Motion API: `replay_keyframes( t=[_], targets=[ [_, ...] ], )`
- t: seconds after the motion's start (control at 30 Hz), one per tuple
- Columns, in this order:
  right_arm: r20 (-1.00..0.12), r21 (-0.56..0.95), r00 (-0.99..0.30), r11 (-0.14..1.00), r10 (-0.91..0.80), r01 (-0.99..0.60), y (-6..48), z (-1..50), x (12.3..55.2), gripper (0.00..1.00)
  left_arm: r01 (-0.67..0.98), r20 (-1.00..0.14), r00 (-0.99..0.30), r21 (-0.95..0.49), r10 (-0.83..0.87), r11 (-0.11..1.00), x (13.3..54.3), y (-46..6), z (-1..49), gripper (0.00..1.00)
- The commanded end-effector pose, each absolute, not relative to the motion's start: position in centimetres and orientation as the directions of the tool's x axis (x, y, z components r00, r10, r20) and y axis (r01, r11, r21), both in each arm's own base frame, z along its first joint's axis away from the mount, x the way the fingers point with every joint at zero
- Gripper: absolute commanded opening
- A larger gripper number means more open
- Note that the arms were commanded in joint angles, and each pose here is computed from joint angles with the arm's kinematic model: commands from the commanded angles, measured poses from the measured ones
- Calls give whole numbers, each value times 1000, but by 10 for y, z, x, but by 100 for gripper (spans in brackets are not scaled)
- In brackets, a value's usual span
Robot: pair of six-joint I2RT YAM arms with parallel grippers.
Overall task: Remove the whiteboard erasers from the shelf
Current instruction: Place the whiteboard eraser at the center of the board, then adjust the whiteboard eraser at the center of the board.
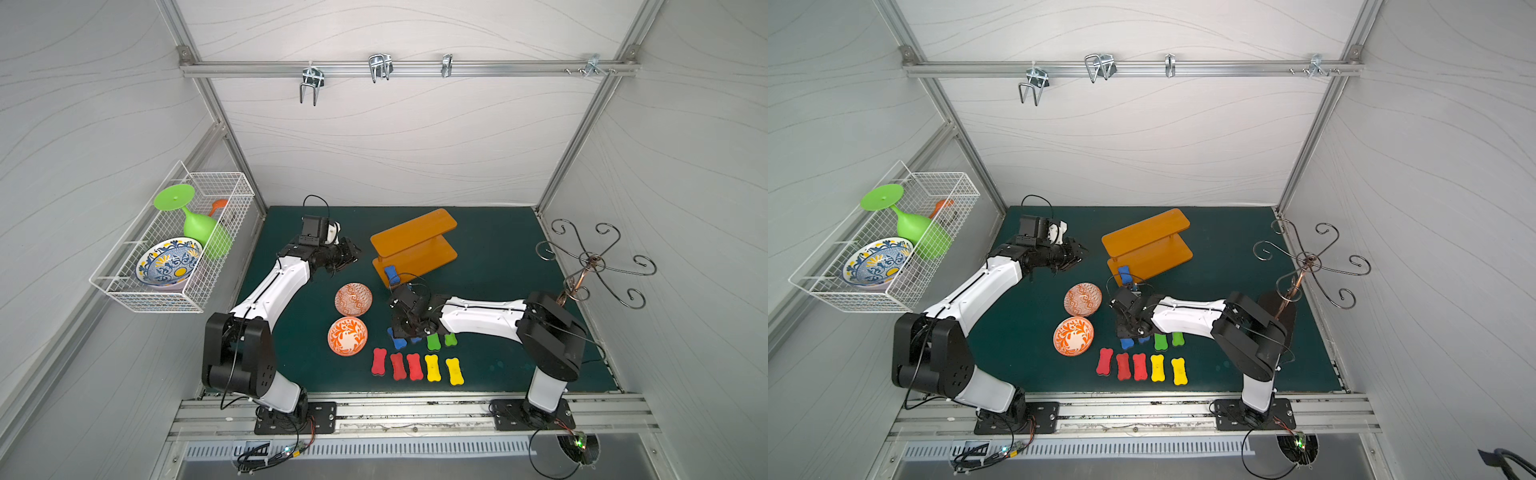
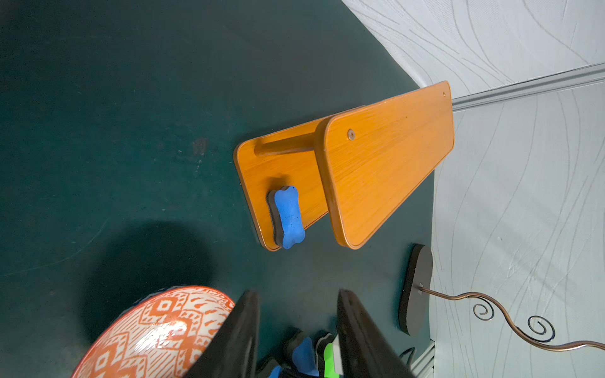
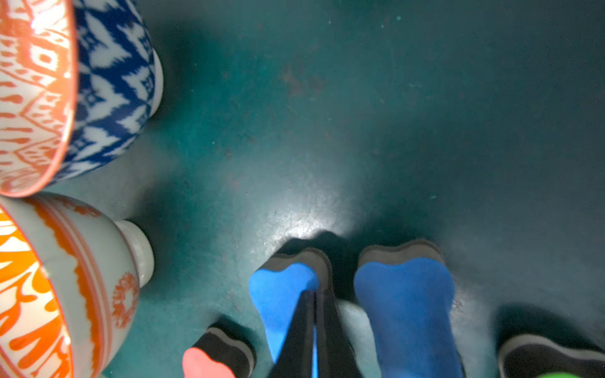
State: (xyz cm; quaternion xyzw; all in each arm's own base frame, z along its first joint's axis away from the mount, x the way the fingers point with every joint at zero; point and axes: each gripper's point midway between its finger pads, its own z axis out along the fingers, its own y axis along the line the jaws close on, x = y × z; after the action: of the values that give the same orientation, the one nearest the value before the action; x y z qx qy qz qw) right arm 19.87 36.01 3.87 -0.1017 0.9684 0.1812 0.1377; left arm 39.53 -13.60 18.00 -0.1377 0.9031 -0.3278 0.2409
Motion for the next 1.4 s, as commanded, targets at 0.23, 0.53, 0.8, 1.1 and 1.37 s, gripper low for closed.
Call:
replay_keyframes(
  t=[0.23,0.53,0.8,1.1,1.37],
  targets=[
    [-376,283,-885,875,-276,-393,353,79,194,39,-55,-385,-829,-665,-405,745,401,-135,189,43],
    [-441,135,-791,840,-425,-526,342,81,229,29,-55,-383,-831,-666,-404,744,400,-135,189,43],
    [-421,122,-782,826,-460,-551,349,59,244,13,-54,-385,-832,-661,-399,748,400,-134,188,43],
    [-401,102,-783,826,-475,-554,344,42,244,13,-54,-381,-834,-662,-398,748,400,-135,187,43],
    [-382,85,-789,832,-482,-549,335,35,240,12,-53,-385,-832,-661,-399,748,400,-134,188,43]
  ],
)
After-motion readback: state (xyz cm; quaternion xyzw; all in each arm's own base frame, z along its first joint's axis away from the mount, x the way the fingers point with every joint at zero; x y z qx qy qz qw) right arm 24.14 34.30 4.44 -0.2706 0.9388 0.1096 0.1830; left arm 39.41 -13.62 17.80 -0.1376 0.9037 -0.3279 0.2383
